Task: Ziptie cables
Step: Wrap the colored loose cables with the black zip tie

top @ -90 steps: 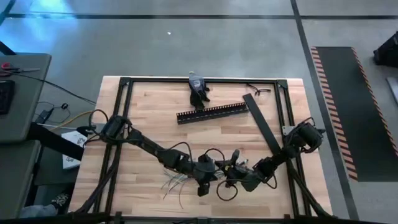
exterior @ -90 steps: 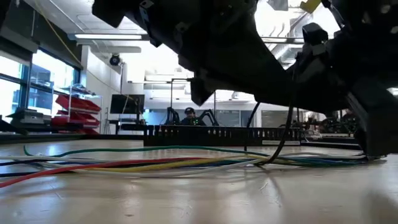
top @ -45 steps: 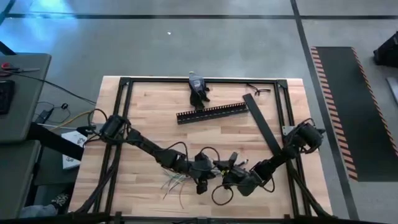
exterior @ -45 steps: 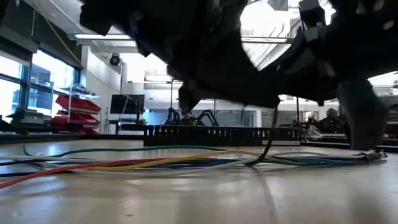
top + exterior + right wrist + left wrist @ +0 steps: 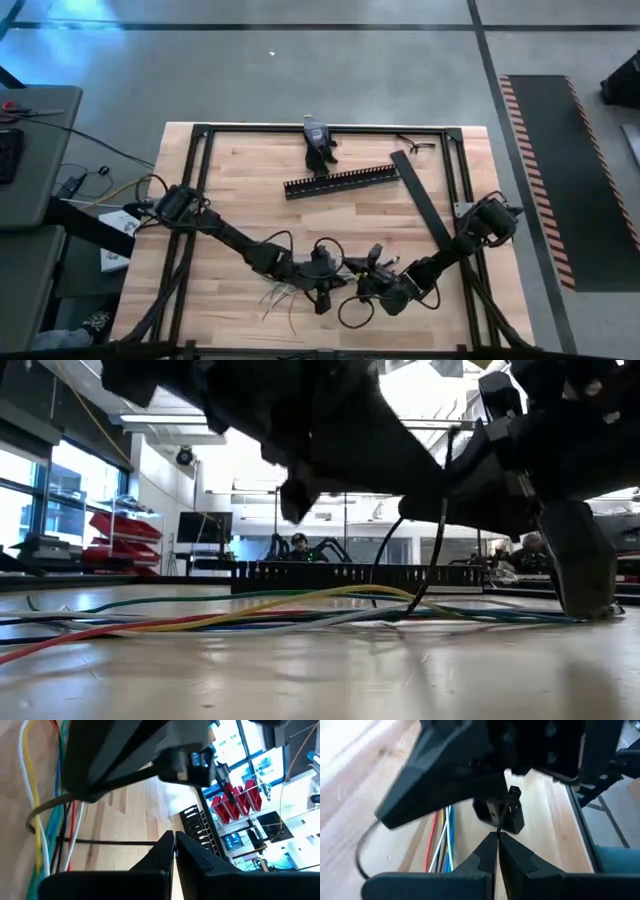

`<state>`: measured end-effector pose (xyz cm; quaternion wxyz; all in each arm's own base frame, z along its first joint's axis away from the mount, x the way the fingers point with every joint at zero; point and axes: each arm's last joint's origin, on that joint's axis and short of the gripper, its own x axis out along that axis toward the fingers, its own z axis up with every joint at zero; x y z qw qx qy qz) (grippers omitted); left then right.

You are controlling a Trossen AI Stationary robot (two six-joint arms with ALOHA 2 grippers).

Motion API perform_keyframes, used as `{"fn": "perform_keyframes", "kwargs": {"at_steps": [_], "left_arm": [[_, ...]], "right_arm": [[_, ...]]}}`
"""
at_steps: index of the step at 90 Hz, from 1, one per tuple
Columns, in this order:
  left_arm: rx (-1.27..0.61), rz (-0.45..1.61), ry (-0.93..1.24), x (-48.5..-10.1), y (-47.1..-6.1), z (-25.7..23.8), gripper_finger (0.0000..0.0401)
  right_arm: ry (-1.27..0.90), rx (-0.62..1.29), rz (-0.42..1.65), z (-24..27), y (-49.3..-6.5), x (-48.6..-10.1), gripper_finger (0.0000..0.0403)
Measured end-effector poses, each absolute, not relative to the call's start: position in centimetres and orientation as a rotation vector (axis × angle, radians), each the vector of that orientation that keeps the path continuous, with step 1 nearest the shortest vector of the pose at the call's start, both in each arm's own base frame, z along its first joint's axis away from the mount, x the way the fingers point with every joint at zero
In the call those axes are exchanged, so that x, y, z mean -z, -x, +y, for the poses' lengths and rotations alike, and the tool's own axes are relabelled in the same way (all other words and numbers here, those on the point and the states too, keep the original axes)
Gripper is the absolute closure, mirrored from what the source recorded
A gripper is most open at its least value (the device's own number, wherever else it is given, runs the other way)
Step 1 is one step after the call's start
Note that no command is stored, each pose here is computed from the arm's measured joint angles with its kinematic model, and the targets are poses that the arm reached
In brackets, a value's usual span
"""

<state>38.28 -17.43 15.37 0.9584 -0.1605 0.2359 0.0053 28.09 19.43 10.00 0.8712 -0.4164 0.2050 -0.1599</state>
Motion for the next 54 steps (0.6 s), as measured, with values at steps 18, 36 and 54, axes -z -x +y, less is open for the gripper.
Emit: {"fn": "perform_keyframes", "kwargs": {"at_steps": [18, 36, 54], "left_arm": [[-0.029, 0.504, 0.300, -15.3, -38.0, -17.5, 0.0401], [-0.034, 0.516, 0.291, -14.9, -37.7, -17.4, 0.0401], [-0.030, 0.525, 0.280, -14.8, -37.4, -18.0, 0.0401]], "right_arm": [[0.858, 0.336, 0.406, 19.9, -29.1, -11.0, 0.0403], [0.921, 0.318, 0.436, 19.7, -29.5, -11.1, 0.0403], [0.923, 0.146, 0.508, 19.9, -30.0, -10.7, 0.0403]]}}
